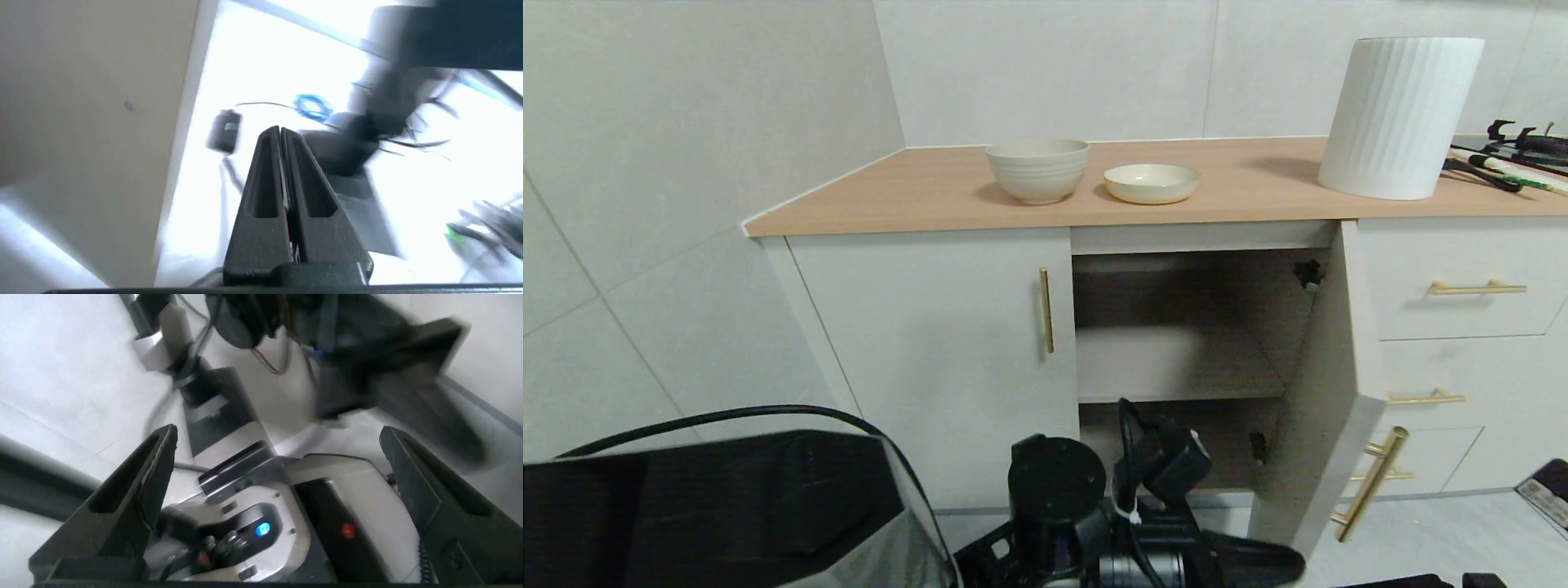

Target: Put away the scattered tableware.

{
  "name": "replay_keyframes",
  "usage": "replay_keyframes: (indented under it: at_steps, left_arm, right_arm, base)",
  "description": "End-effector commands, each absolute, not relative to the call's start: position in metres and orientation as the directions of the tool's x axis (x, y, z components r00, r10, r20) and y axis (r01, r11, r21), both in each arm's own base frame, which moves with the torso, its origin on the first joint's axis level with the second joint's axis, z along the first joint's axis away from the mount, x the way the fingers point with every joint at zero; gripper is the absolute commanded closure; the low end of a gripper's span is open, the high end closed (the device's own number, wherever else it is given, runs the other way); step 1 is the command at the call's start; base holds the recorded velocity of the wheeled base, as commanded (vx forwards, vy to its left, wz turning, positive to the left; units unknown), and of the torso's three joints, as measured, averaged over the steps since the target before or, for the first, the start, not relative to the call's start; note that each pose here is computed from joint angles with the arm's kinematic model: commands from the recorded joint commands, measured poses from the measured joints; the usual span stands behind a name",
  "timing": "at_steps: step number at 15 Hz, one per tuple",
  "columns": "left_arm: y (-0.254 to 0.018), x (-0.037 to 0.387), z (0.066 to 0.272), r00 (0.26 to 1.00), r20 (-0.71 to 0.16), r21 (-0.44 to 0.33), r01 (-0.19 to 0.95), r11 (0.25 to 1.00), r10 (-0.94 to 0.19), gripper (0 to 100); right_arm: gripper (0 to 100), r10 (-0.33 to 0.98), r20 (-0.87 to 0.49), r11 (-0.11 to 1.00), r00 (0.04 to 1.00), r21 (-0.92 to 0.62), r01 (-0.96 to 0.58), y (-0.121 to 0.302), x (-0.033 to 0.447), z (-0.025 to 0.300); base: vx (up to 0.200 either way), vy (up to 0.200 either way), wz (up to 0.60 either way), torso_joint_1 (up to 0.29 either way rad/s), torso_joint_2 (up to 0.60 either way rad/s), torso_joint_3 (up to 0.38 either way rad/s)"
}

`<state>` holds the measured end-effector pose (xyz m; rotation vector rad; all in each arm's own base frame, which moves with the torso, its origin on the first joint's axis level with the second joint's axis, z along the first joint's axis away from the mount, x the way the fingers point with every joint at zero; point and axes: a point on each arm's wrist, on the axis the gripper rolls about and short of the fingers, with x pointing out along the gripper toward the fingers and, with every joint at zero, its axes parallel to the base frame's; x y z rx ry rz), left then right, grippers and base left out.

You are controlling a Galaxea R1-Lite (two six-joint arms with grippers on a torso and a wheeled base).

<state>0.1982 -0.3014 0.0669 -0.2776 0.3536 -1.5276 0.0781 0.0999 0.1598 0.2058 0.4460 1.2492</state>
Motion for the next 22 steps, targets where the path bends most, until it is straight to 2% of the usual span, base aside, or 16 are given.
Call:
replay_keyframes:
  at_steps: [1,4,6,8,10,12,13,15,16,19,20,22]
  left_arm:
    - [-0.289,0.193,0.088,0.02,-0.004,-0.372,0.928,0.02,-1.0,100]
    - [-0.273,0.226,0.081,0.124,-0.013,-0.365,0.923,0.12,-0.992,100]
    - [-0.259,0.239,0.086,0.18,-0.011,-0.361,0.916,0.172,-0.984,100]
    - [-0.23,0.252,0.1,0.284,-0.027,-0.326,0.904,0.277,-0.958,100]
    - [-0.199,0.256,0.119,0.38,-0.077,-0.3,0.873,0.385,-0.922,100]
    - [-0.176,0.25,0.139,0.447,-0.114,-0.278,0.843,0.461,-0.887,100]
    - [-0.159,0.24,0.156,0.485,-0.128,-0.268,0.823,0.501,-0.865,100]
    - [-0.134,0.222,0.176,0.528,-0.153,-0.278,0.788,0.549,-0.835,100]
    - [-0.127,0.216,0.179,0.538,-0.162,-0.283,0.778,0.562,-0.827,100]
    - [-0.09,0.193,0.192,0.639,-0.185,-0.287,0.692,0.663,-0.747,100]
    - [-0.082,0.189,0.196,0.669,-0.179,-0.286,0.666,0.689,-0.721,0]
    - [-0.065,0.183,0.205,0.723,-0.159,-0.278,0.62,0.734,-0.672,0]
  right_arm:
    - [0,0.954,-0.183,0.291,0.237,0.377,-0.879,0.093,0.071,0.162]
    - [0,0.943,-0.185,0.327,0.276,0.37,-0.87,0.094,0.073,0.163]
    - [0,0.931,-0.192,0.362,0.311,0.366,-0.857,0.095,0.076,0.163]
    - [0,0.892,-0.208,0.451,0.401,0.361,-0.816,0.096,0.089,0.165]
    - [0,0.807,-0.235,0.59,0.542,0.347,-0.729,0.097,0.108,0.167]
    - [0,0.716,-0.266,0.697,0.645,0.322,-0.641,0.099,0.12,0.165]
    - [0,0.652,-0.285,0.757,0.703,0.298,-0.582,0.099,0.126,0.163]
    - [0,0.604,-0.277,0.795,0.748,0.279,-0.539,0.098,0.128,0.166]
    - [0,0.598,-0.268,0.799,0.755,0.277,-0.534,0.098,0.129,0.168]
    - [0,0.593,-0.281,0.805,0.754,0.238,-0.544,0.107,0.14,0.184]
    - [0,0.588,-0.28,0.809,0.759,0.226,-0.543,0.112,0.149,0.195]
    - [0,0.579,-0.287,0.815,0.763,0.222,-0.535,0.122,0.167,0.211]
  base:
    - [0.0,0.0,0.0,0.0,0.0,0.0]
    - [0.0,0.0,0.0,0.0,0.0,0.0]
    - [0.0,0.0,0.0,0.0,0.0,0.0]
    - [0.0,0.0,0.0,0.0,0.0,0.0]
    - [0.0,0.0,0.0,0.0,0.0,0.0]
    - [0.0,0.0,0.0,0.0,0.0,0.0]
    - [0.0,0.0,0.0,0.0,0.0,0.0]
    - [0.0,0.0,0.0,0.0,0.0,0.0]
    - [0.0,0.0,0.0,0.0,0.0,0.0]
    - [0.0,0.0,0.0,0.0,0.0,0.0]
    - [0.0,0.0,0.0,0.0,0.0,0.0]
    - [0.0,0.0,0.0,0.0,0.0,0.0]
